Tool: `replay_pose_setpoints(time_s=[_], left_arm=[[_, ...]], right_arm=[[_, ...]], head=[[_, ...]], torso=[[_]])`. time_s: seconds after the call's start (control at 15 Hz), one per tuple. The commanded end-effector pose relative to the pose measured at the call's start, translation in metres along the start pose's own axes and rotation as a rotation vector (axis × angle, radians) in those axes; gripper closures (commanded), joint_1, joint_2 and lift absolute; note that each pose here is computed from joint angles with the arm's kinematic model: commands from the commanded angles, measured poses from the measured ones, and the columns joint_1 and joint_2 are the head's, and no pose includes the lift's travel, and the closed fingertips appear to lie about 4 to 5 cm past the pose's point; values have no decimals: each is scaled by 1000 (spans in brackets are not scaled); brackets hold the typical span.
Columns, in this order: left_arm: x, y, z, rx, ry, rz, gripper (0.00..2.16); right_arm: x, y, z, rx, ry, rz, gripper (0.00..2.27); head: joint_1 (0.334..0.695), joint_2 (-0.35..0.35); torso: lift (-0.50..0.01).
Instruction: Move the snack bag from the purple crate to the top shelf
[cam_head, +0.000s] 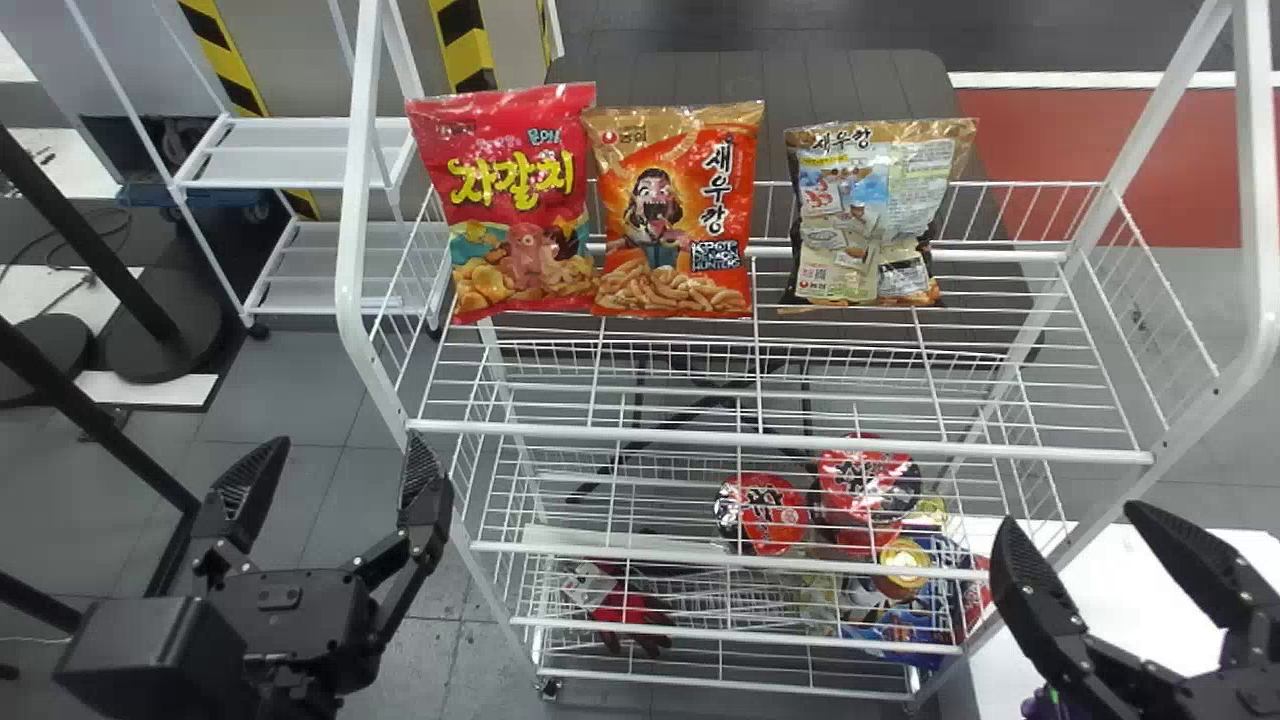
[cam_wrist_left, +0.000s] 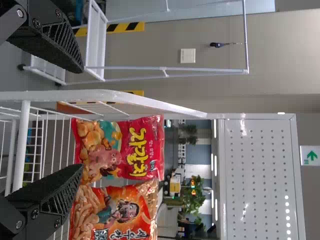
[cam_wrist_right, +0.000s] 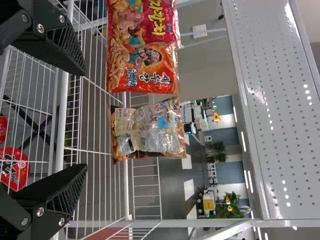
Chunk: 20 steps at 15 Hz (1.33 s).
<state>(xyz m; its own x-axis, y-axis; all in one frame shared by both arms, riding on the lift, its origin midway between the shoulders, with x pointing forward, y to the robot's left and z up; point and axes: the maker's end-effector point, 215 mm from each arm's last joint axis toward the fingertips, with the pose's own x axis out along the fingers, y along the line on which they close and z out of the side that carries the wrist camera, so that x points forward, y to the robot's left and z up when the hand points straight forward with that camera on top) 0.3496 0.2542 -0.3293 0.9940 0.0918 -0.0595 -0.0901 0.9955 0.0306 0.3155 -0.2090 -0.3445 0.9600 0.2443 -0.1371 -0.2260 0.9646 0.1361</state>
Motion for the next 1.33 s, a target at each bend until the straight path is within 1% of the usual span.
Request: replay_pose_setpoints(time_s=[0.0,1.0,1.27], left_arm=[[0,1,0,1,-1,4,161],[-1,2,0,-8,-6,11,161],[-1,-2,1,-9,-11,8,161]], right_arm=[[0,0,2,-9,-7,1,188],[-1,1,20,-52,-76,5,188],[-2,1,23,-62,-85,11,188]], head=[[695,80],[695,81],[695,78]], torso=[[3],[3],[3]])
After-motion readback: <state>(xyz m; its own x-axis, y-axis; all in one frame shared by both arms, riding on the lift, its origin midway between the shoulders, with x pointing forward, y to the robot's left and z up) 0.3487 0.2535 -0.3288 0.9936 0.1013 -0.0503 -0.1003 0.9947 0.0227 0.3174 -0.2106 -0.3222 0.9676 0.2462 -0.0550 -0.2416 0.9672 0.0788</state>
